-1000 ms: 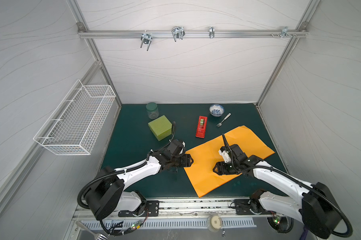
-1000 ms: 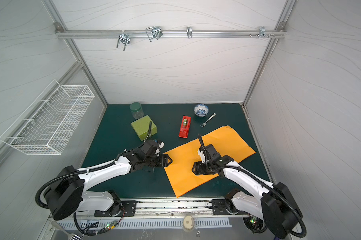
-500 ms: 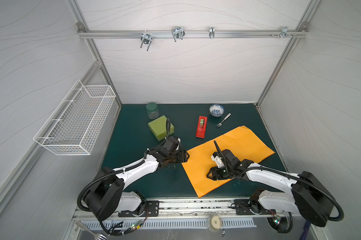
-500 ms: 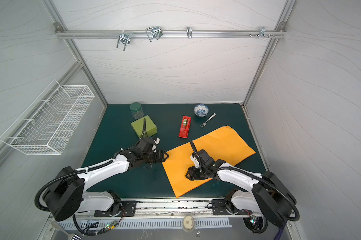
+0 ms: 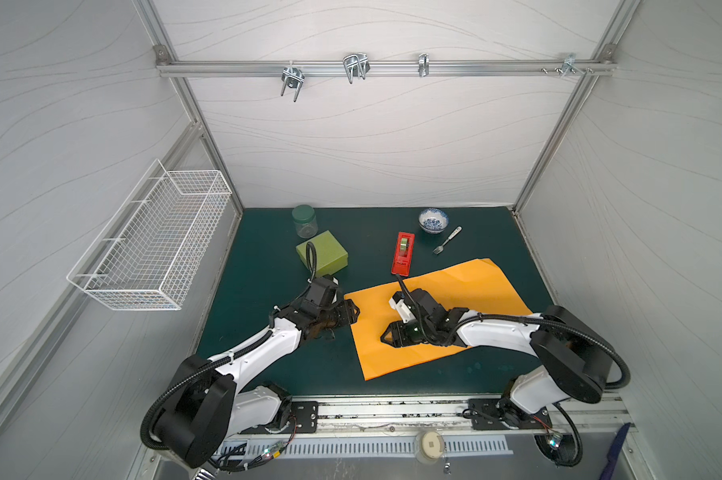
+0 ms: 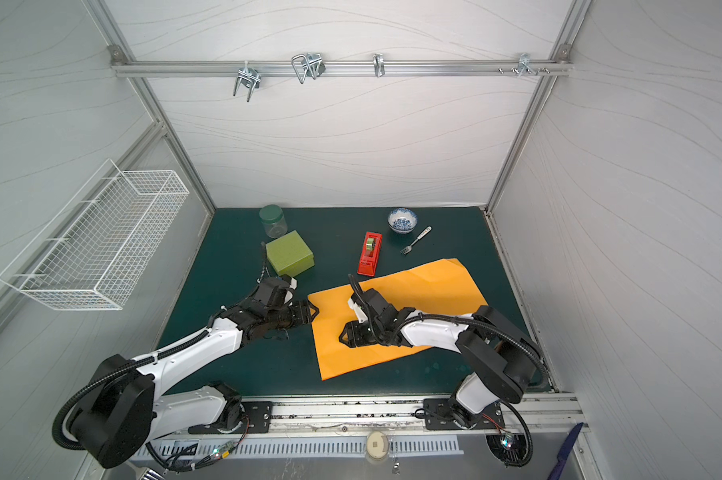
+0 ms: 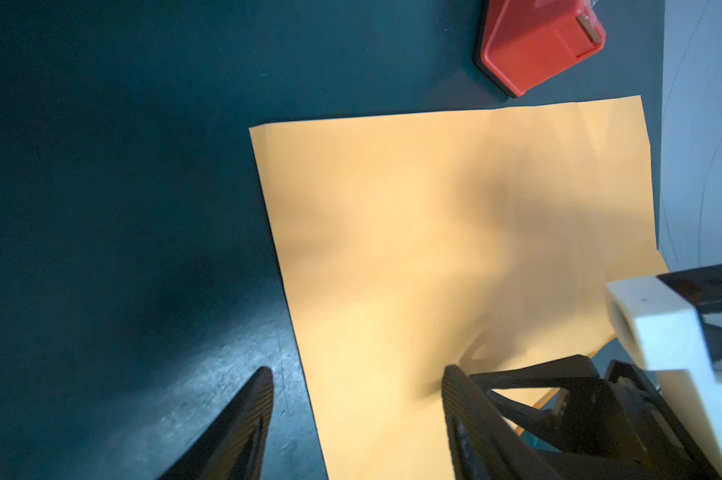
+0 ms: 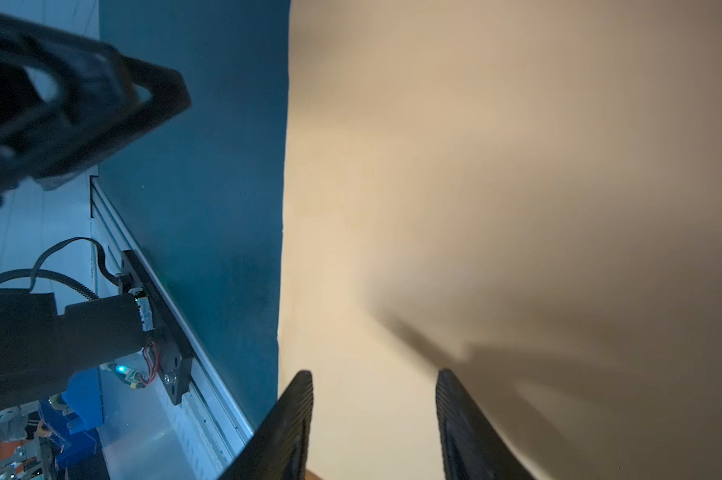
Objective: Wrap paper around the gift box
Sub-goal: 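Reach both grippers to the paper's nearer corners and grasp them, then pull the paper toward the robot with both grippers, flattening it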
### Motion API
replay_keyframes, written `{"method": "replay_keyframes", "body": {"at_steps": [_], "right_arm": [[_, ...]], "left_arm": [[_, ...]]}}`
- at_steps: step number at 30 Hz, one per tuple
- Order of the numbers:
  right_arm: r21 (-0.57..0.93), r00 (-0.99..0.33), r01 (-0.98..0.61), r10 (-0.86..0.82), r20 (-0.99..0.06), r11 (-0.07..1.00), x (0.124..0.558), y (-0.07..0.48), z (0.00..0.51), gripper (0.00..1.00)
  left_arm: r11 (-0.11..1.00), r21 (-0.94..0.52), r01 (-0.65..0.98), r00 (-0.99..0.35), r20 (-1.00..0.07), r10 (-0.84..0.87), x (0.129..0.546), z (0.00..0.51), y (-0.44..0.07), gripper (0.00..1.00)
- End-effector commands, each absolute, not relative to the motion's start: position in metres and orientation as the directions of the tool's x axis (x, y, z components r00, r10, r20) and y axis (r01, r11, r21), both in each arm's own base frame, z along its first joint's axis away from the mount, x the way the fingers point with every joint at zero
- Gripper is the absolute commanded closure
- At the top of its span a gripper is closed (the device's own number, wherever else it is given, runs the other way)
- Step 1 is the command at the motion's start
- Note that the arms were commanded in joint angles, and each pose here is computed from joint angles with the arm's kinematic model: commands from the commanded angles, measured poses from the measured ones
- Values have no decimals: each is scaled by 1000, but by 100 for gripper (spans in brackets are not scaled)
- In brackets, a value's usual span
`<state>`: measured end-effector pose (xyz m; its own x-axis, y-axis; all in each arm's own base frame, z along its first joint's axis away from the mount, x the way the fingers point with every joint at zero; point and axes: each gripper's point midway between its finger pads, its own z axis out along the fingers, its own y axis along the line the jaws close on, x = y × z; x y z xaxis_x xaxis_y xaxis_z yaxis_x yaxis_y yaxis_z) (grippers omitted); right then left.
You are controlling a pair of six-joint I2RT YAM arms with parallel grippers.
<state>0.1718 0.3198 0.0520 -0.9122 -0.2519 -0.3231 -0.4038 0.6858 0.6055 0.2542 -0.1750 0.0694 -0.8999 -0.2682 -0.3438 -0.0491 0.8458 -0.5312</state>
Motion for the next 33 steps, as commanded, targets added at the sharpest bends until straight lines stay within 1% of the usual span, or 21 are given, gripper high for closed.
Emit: {"method": "replay_keyframes", "body": {"at_steps": [1,4,8,12,17,22,28,33], "right_arm": [[578,-906,-412,-251,-339,704,174,289,61,48],[548,-928,-344,-185,-324,762,183,240,58,46],[542,-950,-203,-31,-310,815,204,184,60,45],[530,-958,-107,55,-280,841,218,160,55,44],[543,-977,-62,60,-204,837,210,161,37,45],[567,-984,-40,64,-164,823,194,166,26,47],[577,-987,-57,41,-155,815,177,185,22,50],[583,-985,-81,23,-168,809,171,207,24,52]], "left_arm": [[819,-573,10,-910,-345,-230,255,80,-199,33],[802,-592,80,-919,-356,-170,251,85,-230,34],[772,-631,73,-937,-309,-164,253,72,-255,38],[786,-616,56,-948,-280,-152,257,54,-260,41],[829,-559,19,-948,-274,-164,260,33,-246,44],[839,-543,-27,-945,-259,-198,266,20,-227,45],[838,-541,-72,-938,-248,-240,275,16,-206,45],[838,-538,-91,-926,-264,-270,287,22,-193,43]]}}
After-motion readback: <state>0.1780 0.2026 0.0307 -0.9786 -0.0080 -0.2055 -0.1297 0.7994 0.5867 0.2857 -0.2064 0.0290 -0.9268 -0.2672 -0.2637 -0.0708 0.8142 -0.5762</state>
